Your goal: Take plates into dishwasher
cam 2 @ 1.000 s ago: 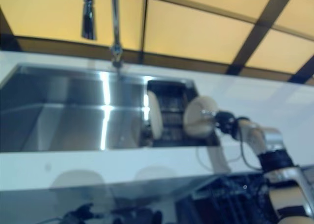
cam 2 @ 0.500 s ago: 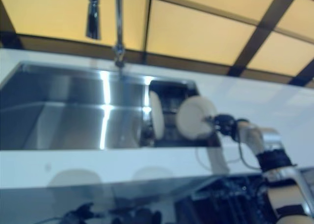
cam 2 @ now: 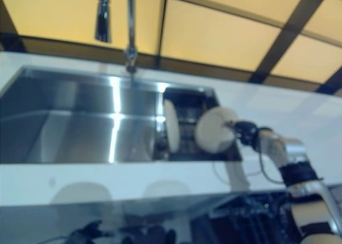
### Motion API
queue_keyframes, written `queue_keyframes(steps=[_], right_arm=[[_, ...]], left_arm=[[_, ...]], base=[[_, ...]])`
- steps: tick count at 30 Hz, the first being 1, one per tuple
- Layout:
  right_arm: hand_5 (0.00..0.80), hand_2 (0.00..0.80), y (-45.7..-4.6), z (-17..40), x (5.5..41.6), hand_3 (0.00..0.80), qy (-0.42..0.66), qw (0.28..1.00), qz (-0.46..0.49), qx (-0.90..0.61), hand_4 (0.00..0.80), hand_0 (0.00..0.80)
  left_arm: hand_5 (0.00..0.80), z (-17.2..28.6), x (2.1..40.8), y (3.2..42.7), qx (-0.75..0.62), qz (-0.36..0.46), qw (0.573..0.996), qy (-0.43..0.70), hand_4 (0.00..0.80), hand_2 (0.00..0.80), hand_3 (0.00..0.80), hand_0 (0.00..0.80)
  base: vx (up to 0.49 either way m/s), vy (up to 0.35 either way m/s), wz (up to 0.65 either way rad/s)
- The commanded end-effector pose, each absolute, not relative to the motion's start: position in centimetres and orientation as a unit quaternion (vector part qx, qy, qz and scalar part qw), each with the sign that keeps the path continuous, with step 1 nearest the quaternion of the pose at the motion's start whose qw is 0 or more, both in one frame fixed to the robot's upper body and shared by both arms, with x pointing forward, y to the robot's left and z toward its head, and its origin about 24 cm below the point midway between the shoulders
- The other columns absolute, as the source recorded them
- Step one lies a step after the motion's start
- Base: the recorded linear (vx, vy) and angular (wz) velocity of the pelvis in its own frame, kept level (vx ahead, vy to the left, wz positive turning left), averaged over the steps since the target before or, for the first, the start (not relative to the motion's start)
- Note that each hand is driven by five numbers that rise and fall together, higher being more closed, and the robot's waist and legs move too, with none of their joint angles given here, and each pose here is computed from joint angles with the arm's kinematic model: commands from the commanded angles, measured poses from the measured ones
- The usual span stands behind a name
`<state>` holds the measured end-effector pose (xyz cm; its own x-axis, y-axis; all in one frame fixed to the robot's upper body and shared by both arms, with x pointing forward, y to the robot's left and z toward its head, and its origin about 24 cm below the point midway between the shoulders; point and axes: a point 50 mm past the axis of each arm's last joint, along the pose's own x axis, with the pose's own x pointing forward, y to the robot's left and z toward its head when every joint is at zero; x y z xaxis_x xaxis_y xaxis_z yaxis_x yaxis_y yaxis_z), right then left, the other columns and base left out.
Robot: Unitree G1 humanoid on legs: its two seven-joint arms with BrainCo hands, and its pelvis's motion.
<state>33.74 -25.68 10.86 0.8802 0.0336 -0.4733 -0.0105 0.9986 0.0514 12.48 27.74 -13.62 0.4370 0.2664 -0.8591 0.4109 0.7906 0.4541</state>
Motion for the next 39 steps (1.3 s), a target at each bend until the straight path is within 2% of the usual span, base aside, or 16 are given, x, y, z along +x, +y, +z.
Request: queue_keyframes(steps=[1, 7, 11, 21, 25, 32, 39], right_arm=[[0.800, 0.800, -25.9, 19.1, 35.8, 0.800, 0.062, 0.998, -0.014, -0.005, 0.800, 0.800], [0.800, 0.800, -26.1, 23.7, 34.8, 0.800, -0.085, 0.991, -0.069, -0.078, 0.800, 0.800], [0.800, 0.800, -25.8, 26.0, 33.7, 0.800, -0.165, 0.979, -0.096, -0.075, 0.800, 0.800], [0.800, 0.800, -24.3, 27.9, 31.0, 0.800, -0.308, 0.938, -0.146, -0.060, 0.800, 0.800], [0.800, 0.800, -23.5, 28.9, 29.3, 0.800, -0.396, 0.897, -0.181, -0.072, 0.800, 0.800], [0.800, 0.800, -23.0, 29.2, 27.4, 0.800, -0.469, 0.848, -0.231, -0.090, 0.800, 0.800], [0.800, 0.800, -23.4, 29.2, 25.4, 0.800, -0.521, 0.784, -0.287, -0.177, 0.800, 0.800]], left_arm=[[0.000, -13.3, 14.2, 27.0, 0.348, -0.071, 0.786, 0.505, 0.000, 0.000, 0.000, 0.000], [0.000, -13.6, 13.9, 26.6, 0.343, -0.074, 0.788, 0.506, 0.000, 0.000, 0.000, 0.000], [0.000, -13.8, 13.6, 26.2, 0.340, -0.079, 0.788, 0.507, 0.000, 0.000, 0.000, 0.000], [0.000, -14.3, 13.0, 25.3, 0.330, -0.088, 0.789, 0.510, 0.000, 0.000, 0.000, 0.000], [0.000, -14.7, 12.4, 24.6, 0.326, -0.097, 0.789, 0.512, 0.000, 0.000, 0.000, 0.000], [0.000, -15.0, 11.9, 23.8, 0.321, -0.108, 0.788, 0.515, 0.000, 0.000, 0.000, 0.000], [0.000, -15.5, 10.6, 23.4, 0.327, -0.130, 0.775, 0.526, 0.000, 0.000, 0.000, 0.000]], base=[[0.000, 0.000, 0.00], [0.007, 0.021, -0.01], [0.013, 0.042, 0.01], [0.021, 0.047, 0.06], [0.023, 0.058, -0.02], [0.011, 0.056, -0.01], [0.031, 0.042, 0.00]])
